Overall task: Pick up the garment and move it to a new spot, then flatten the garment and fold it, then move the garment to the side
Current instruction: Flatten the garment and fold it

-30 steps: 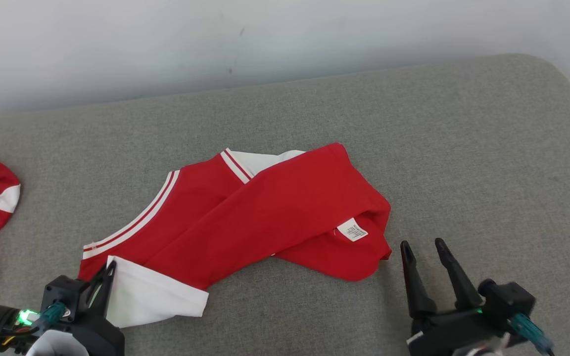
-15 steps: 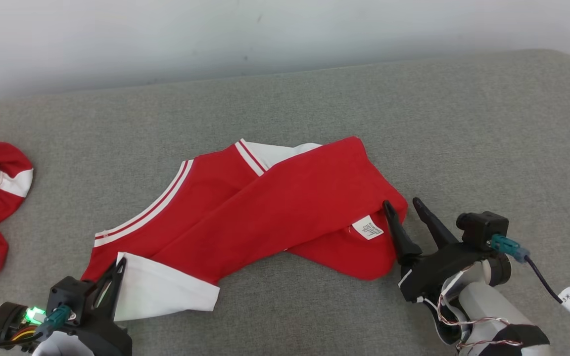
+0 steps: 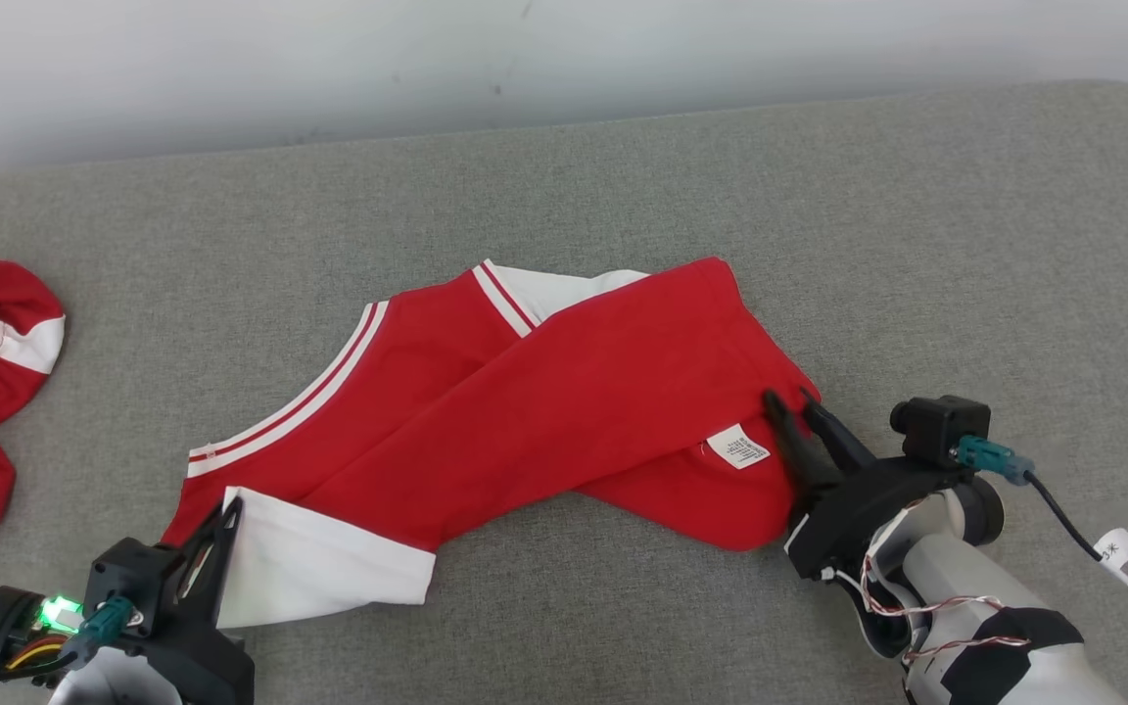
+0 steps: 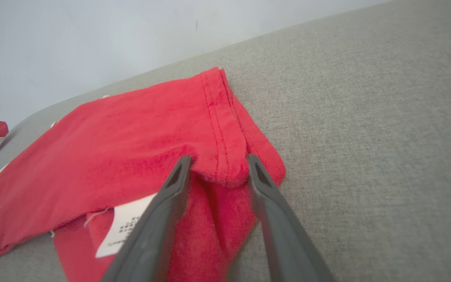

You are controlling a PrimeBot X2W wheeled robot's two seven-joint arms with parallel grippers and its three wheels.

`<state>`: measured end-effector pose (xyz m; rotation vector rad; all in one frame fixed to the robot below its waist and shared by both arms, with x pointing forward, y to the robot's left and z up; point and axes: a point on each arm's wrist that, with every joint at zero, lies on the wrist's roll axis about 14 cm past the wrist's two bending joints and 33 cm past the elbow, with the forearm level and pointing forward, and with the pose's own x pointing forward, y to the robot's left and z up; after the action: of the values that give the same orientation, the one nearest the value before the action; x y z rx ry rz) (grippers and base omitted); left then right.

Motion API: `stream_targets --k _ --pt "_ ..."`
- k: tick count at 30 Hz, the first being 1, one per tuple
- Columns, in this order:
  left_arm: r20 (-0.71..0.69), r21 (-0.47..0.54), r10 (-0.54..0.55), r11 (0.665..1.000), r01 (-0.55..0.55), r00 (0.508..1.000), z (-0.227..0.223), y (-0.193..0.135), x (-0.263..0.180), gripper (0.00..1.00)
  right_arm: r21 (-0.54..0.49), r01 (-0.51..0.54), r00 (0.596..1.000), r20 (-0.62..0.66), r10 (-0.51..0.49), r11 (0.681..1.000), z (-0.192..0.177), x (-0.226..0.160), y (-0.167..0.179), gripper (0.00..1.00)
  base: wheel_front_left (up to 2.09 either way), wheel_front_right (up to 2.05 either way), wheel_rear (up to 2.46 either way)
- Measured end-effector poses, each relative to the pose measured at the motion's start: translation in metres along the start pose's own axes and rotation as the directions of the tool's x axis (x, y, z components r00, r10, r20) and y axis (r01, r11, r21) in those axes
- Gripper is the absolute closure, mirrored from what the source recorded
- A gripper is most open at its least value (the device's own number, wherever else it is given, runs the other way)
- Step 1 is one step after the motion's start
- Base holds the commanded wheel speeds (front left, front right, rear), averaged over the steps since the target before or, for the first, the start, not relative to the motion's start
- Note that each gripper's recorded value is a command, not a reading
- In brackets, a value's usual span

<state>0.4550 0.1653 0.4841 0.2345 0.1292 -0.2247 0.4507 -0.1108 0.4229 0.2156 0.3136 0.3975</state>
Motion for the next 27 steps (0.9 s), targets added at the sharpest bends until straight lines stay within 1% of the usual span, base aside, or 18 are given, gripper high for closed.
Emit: stream_targets --k 3,6,10,13,15,18,22,27 --pt "0.011 0.009 0.006 1.0 -0.006 1.0 0.003 0.003 0.0 1.0 -0.008 -0.003 1.0 0.026 0.003 1.0 0.01 0.001 -0.001 1.0 0.0 0.0 0.0" --pt "0.064 0.017 0.014 1.0 -0.015 0.998 0.016 0.006 -0.001 1.0 -0.02 -0.004 0.998 0.055 0.006 1.0 0.021 -0.002 -0.002 1.0 0.0 0.0 0.0" --pt "0.18 0.026 0.036 0.999 -0.041 0.983 0.044 0.016 -0.003 1.0 -0.027 -0.007 0.993 0.119 0.01 1.0 0.042 -0.009 -0.002 1.0 0.0 0.0 0.0" --pt "0.295 0.025 0.046 0.998 -0.056 0.954 0.078 0.022 -0.008 1.0 -0.056 -0.009 0.985 0.174 0.019 0.998 0.063 -0.017 -0.003 1.0 0.0 0.0 0.0" --pt "0.367 0.017 0.051 0.998 -0.062 0.929 0.1 0.026 -0.012 1.0 -0.075 -0.008 0.976 0.218 0.024 0.997 0.081 -0.023 -0.004 1.0 0.0 0.0 0.0" --pt "0.478 0.011 0.052 0.998 -0.065 0.877 0.138 0.033 -0.02 1.0 -0.111 -0.007 0.96 0.279 0.038 0.994 0.107 -0.034 -0.004 1.0 0.0 0.0 0.0" --pt "0.621 0.016 0.03 0.999 -0.051 0.783 0.193 0.038 -0.038 1.0 -0.18 0.008 0.932 0.357 0.058 0.984 0.146 -0.051 -0.007 1.0 0.0 0.0 0.0" --pt "0.734 0.052 -0.01 0.998 -0.041 0.679 0.254 0.044 -0.061 1.0 -0.265 0.038 0.889 0.45 0.089 0.964 0.201 -0.075 -0.006 1.0 0.0 0.0 0.0"
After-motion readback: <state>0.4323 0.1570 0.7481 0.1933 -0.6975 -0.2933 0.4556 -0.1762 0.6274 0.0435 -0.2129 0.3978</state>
